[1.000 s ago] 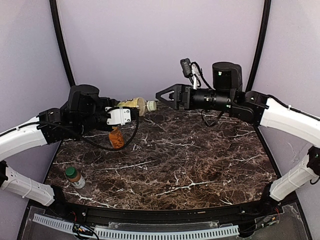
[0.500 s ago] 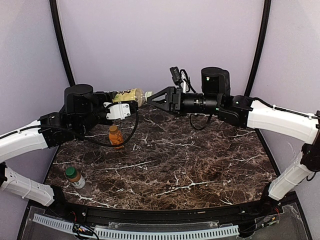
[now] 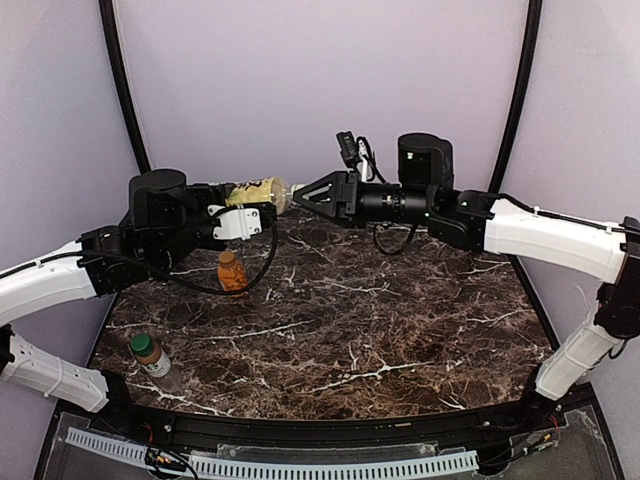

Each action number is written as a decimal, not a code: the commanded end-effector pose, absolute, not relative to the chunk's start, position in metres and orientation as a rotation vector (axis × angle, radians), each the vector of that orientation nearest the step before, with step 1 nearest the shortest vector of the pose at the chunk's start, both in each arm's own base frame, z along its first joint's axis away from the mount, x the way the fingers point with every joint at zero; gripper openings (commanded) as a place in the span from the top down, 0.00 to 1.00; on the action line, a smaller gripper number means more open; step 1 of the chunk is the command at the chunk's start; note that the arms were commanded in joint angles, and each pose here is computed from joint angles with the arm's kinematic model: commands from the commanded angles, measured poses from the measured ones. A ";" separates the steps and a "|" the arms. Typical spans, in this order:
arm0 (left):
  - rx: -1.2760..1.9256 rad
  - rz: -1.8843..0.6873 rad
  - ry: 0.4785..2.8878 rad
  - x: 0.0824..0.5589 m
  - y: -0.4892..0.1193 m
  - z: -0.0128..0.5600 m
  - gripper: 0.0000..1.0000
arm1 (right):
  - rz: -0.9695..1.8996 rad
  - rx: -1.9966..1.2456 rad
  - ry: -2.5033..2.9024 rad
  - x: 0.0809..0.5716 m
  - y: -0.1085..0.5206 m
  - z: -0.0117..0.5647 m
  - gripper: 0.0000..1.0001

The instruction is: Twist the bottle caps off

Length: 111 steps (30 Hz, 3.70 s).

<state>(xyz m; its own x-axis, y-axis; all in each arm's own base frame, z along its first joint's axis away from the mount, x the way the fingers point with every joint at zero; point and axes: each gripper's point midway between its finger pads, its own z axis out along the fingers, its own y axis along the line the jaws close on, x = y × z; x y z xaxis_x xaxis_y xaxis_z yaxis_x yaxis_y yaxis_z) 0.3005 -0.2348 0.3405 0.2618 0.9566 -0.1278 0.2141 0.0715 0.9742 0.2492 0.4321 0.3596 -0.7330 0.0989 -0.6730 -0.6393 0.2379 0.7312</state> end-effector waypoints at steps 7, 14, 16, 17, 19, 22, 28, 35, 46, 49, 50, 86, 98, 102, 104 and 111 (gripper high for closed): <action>1.379 0.824 1.169 0.296 -0.233 0.346 0.74 | 1.568 -0.504 1.819 0.255 0.430 0.382 0.61; 1.384 0.821 1.167 0.295 -0.234 0.345 0.74 | 1.595 -0.577 1.799 0.248 0.435 0.384 0.99; 1.395 0.806 1.175 0.294 -0.235 0.342 0.74 | 1.594 -0.651 1.769 0.242 0.437 0.387 1.00; 1.420 0.782 1.190 0.292 -0.235 0.337 0.74 | 1.578 -0.704 1.747 0.237 0.438 0.388 1.00; 1.490 0.721 1.223 0.285 -0.238 0.323 0.74 | 1.497 -0.832 1.692 0.228 0.439 0.391 1.00; 1.595 0.609 1.278 0.272 -0.240 0.306 0.75 | 1.286 -1.097 1.577 0.204 0.444 0.384 1.00; 1.869 0.335 1.387 0.227 -0.240 0.264 0.77 | 0.826 -1.553 1.199 0.143 0.451 0.348 1.00; 1.975 0.147 1.415 0.199 -0.244 0.261 0.78 | 0.472 -1.706 1.024 0.141 0.451 0.333 1.00; 1.991 0.143 1.415 0.197 -0.243 0.259 0.78 | 0.215 -1.813 0.935 0.142 0.455 0.315 0.99; 1.986 0.148 1.414 0.198 -0.243 0.260 0.78 | 0.214 -1.784 0.939 0.144 0.457 0.319 0.68; 1.984 0.150 1.415 0.198 -0.243 0.260 0.78 | 0.217 -1.767 0.939 0.145 0.457 0.322 0.56; 1.383 0.839 1.165 0.297 -0.236 0.346 0.77 | 1.509 -0.587 1.860 0.243 0.416 0.388 0.28; 1.388 0.841 1.162 0.297 -0.236 0.346 0.77 | 1.546 -0.621 1.876 0.246 0.431 0.381 0.48; 1.389 0.838 1.163 0.297 -0.236 0.344 0.77 | 1.553 -0.629 1.834 0.244 0.432 0.388 0.68; 1.390 0.836 1.162 0.297 -0.236 0.344 0.77 | 1.550 -0.632 1.830 0.243 0.431 0.388 0.76; 1.411 0.807 1.177 0.294 -0.236 0.340 0.77 | 1.481 -0.815 1.764 0.231 0.431 0.395 1.00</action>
<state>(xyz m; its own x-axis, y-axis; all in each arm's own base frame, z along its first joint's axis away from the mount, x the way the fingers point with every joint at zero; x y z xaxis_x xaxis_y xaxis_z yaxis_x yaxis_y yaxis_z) 0.3001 -0.2399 0.3384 0.2736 0.9564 -0.1018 0.2084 0.0444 0.9770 0.2478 0.4291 0.3671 -0.6870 0.0060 -0.7267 -0.7055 0.2343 0.6689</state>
